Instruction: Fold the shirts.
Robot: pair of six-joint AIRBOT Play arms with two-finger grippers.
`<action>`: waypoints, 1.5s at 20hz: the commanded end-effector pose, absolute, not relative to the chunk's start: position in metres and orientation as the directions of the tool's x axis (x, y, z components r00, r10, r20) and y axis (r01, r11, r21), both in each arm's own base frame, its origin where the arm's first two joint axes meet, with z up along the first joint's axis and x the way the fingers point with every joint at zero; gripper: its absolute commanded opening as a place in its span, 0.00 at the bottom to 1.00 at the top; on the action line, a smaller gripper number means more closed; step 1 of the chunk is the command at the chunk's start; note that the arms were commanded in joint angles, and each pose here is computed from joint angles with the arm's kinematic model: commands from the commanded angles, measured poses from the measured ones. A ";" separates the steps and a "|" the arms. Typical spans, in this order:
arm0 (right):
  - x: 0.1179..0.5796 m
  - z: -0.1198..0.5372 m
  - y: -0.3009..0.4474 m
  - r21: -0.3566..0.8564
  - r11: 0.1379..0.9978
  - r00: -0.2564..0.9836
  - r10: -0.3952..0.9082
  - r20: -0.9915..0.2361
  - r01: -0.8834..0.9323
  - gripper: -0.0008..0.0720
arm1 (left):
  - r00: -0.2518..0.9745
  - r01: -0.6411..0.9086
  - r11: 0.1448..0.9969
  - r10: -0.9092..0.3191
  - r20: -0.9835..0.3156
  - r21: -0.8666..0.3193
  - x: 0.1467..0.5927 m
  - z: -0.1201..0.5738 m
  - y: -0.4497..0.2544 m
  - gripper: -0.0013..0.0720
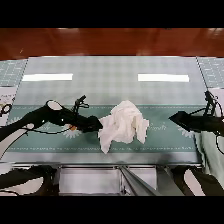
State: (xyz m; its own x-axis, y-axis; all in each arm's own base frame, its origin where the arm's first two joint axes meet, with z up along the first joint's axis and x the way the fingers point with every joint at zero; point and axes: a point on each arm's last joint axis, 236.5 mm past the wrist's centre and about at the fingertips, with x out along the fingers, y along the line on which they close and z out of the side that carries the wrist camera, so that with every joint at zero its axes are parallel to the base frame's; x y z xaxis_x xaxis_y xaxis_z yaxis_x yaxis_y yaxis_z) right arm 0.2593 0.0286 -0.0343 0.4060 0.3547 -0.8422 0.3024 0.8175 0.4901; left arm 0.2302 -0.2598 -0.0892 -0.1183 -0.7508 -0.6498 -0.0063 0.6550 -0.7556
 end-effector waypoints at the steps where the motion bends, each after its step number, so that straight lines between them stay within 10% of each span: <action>1: 0.258 -0.035 0.032 0.494 0.815 0.400 0.362 -0.842 0.302 0.57 | -0.096 0.015 0.663 -0.745 -0.661 -0.749 0.244 -0.092 -0.278 0.71; 5: 0.258 -0.036 0.030 0.487 0.820 0.401 0.354 -0.845 0.301 0.57 | -0.081 0.015 0.663 -0.746 -0.661 -0.749 0.256 -0.091 -0.282 0.69; 8: 0.247 -0.050 0.038 0.495 0.809 0.318 0.401 -0.859 0.317 0.57 | -0.084 0.022 0.663 -0.744 -0.663 -0.748 0.257 -0.092 -0.282 0.05; 24: 0.235 -0.113 0.177 0.610 0.762 0.053 0.615 -0.787 0.218 0.57 | -0.053 0.047 0.661 -0.747 -0.663 -0.749 0.272 -0.077 -0.262 0.05; 25: 0.237 -0.113 0.183 0.613 0.762 0.050 0.617 -0.785 0.209 0.55 | -0.049 0.048 0.662 -0.746 -0.664 -0.748 0.272 -0.077 -0.262 0.05; 27: 0.242 -0.104 0.194 0.633 0.765 0.032 0.634 -0.773 0.119 0.04 | -0.041 0.080 0.661 -0.745 -0.665 -0.746 0.275 -0.077 -0.260 0.05; 30: 0.279 -0.047 0.195 0.667 0.744 0.090 0.667 -0.740 -0.028 0.04 | 0.029 0.102 0.637 -0.770 -0.638 -0.764 0.308 -0.045 -0.244 0.05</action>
